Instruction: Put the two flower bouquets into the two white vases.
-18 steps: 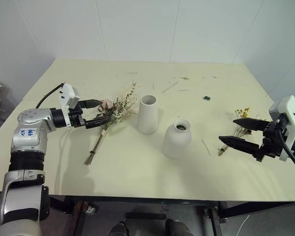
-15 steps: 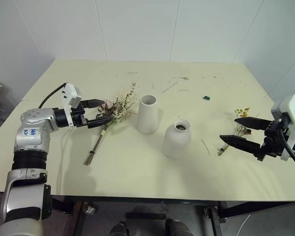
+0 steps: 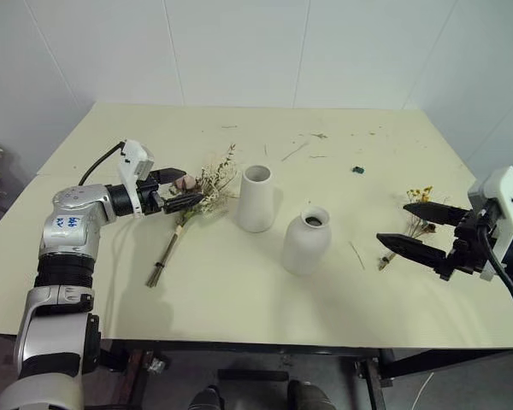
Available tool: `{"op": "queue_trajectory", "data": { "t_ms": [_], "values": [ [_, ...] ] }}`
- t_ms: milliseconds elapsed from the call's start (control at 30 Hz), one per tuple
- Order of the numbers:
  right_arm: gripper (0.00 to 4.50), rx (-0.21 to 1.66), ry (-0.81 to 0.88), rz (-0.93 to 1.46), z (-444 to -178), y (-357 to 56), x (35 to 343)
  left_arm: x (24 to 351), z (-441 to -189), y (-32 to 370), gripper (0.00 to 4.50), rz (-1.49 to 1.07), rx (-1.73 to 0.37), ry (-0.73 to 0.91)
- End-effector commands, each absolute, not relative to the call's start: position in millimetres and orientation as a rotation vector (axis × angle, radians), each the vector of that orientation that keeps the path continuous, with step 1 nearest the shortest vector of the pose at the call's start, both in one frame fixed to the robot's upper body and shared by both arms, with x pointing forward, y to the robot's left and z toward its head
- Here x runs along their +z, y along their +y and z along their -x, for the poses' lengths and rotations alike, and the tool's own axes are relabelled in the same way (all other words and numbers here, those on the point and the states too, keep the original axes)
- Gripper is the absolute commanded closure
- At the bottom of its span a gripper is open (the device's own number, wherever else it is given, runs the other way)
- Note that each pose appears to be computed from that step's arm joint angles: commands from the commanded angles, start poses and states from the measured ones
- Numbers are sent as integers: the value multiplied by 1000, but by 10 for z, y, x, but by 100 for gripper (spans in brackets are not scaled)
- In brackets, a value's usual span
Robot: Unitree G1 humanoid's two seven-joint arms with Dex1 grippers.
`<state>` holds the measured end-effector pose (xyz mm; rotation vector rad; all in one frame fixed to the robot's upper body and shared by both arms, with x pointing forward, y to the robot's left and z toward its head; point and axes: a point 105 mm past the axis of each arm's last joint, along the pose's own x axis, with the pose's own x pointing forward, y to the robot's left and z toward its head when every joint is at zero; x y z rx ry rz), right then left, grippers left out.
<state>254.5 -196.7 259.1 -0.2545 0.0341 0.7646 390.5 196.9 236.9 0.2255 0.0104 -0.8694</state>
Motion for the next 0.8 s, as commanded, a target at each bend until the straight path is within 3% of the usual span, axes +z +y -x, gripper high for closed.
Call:
{"op": "queue_trajectory", "data": {
  "t_ms": [33, 267, 333, 700, 800],
  "values": [
    [5, 823, -38, 277, -2567, -1925, 2666, 2438, -3814, 2134, 0, -224, -763, 39],
    [5, 898, -79, 319, -2766, -1854, 2714, 2377, -3726, 2242, 0, -209, -618, 165],
    [5, 901, -68, 316, -2797, -1841, 2671, 2258, -3734, 2295, 0, -173, -546, 275],
    [5, 909, -78, 328, -2857, -1796, 2646, 2076, -3694, 2224, 0, -180, -510, 513],
    [0, 925, -73, 336, -2815, -1797, 2649, 2037, -3710, 2171, 62, -190, -515, 554]
  ]
}}
